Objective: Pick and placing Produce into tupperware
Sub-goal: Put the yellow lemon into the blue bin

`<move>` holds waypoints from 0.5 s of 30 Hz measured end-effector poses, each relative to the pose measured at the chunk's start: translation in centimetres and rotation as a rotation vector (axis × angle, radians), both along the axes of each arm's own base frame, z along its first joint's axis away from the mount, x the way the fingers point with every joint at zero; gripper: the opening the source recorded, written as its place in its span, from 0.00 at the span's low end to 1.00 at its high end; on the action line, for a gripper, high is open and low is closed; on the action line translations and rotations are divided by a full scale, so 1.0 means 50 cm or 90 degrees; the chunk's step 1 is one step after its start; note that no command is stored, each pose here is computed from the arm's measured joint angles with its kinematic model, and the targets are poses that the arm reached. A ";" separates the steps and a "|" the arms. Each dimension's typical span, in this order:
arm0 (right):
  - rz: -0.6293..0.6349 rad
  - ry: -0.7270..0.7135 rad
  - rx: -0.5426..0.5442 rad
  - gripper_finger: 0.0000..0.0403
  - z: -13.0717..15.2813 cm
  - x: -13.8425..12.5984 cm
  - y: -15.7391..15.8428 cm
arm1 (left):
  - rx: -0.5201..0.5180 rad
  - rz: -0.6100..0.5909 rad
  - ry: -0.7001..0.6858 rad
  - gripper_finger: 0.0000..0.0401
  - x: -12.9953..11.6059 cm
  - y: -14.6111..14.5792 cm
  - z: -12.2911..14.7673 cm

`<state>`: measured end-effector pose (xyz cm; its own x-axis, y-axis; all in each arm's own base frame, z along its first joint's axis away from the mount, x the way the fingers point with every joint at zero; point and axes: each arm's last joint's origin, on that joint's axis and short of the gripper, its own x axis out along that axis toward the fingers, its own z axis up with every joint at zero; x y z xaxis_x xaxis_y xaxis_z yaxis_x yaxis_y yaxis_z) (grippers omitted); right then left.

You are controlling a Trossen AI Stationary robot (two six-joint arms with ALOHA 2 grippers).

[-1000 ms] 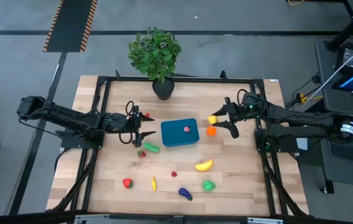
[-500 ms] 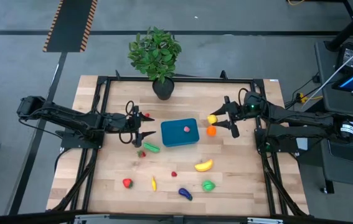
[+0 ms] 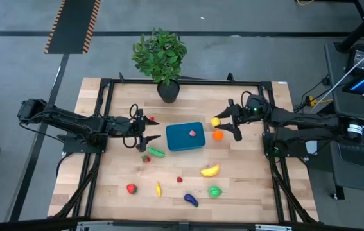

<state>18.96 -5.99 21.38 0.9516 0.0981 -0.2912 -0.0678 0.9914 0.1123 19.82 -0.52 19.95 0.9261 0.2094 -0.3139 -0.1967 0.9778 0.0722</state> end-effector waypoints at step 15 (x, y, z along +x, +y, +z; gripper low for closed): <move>0.060 0.011 -0.007 0.51 0.014 0.089 -0.006 | 0.003 -0.001 0.006 0.65 -0.001 0.000 -0.001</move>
